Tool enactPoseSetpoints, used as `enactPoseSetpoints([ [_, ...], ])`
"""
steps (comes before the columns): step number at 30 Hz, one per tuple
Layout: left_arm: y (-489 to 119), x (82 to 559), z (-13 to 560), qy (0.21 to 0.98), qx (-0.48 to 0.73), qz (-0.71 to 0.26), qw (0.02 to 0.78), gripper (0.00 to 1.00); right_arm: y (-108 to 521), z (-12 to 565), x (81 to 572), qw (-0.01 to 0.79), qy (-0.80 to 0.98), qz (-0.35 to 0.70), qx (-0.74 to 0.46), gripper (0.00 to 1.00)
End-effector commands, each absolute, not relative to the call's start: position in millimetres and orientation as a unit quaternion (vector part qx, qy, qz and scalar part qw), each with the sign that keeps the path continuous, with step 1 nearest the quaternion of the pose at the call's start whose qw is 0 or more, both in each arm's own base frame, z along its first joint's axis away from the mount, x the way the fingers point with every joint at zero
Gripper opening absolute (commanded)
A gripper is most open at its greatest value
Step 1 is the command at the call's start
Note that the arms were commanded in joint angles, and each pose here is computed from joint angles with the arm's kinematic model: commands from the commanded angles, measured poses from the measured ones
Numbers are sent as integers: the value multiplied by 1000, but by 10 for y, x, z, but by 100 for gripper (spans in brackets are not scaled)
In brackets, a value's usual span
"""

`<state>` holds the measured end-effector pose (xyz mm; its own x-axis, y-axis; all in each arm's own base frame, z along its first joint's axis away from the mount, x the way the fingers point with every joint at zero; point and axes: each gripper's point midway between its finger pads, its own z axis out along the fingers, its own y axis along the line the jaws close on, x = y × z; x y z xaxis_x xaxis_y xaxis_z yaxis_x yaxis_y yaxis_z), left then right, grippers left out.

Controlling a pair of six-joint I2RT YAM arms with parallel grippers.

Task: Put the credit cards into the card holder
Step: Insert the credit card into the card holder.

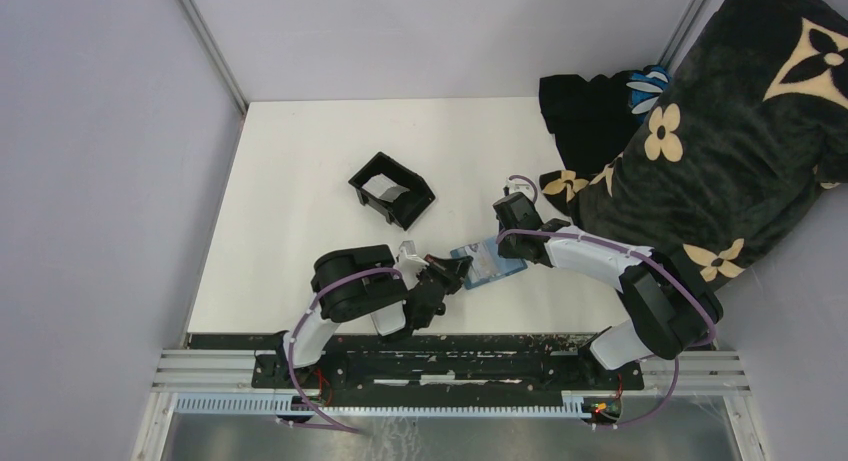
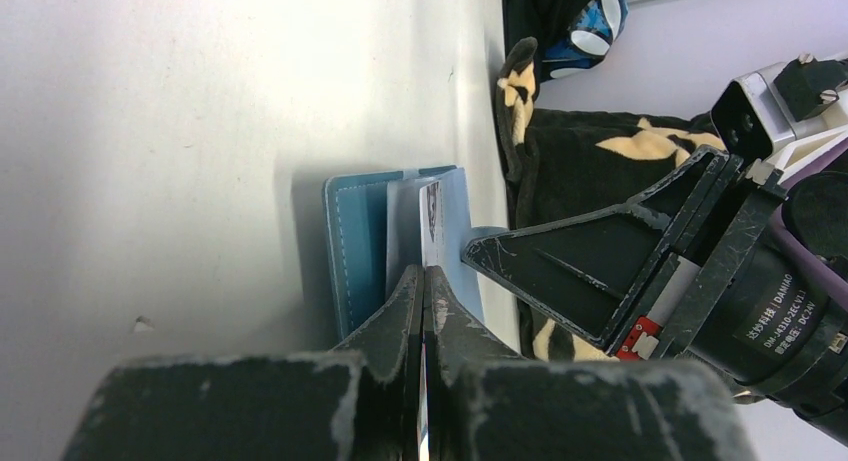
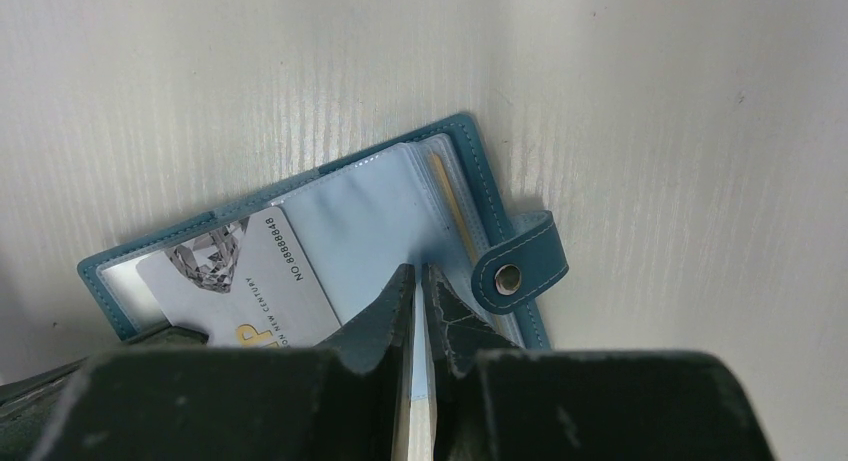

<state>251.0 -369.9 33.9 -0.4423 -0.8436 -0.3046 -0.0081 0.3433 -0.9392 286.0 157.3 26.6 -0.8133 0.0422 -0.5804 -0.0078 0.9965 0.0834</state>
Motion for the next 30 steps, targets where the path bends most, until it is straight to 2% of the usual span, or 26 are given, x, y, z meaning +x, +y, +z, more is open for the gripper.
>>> enactPoseSetpoints([
  [1, -3632, 2541, 358, 696, -307, -472, 445, 3, 1451, 101, 2759, 279, 960, 18, 9, 13],
  [30, -3747, 2514, 304, 720, -312, -438, 438, 3, 1465, 70, 2741, 273, 962, 22, 2, 8],
])
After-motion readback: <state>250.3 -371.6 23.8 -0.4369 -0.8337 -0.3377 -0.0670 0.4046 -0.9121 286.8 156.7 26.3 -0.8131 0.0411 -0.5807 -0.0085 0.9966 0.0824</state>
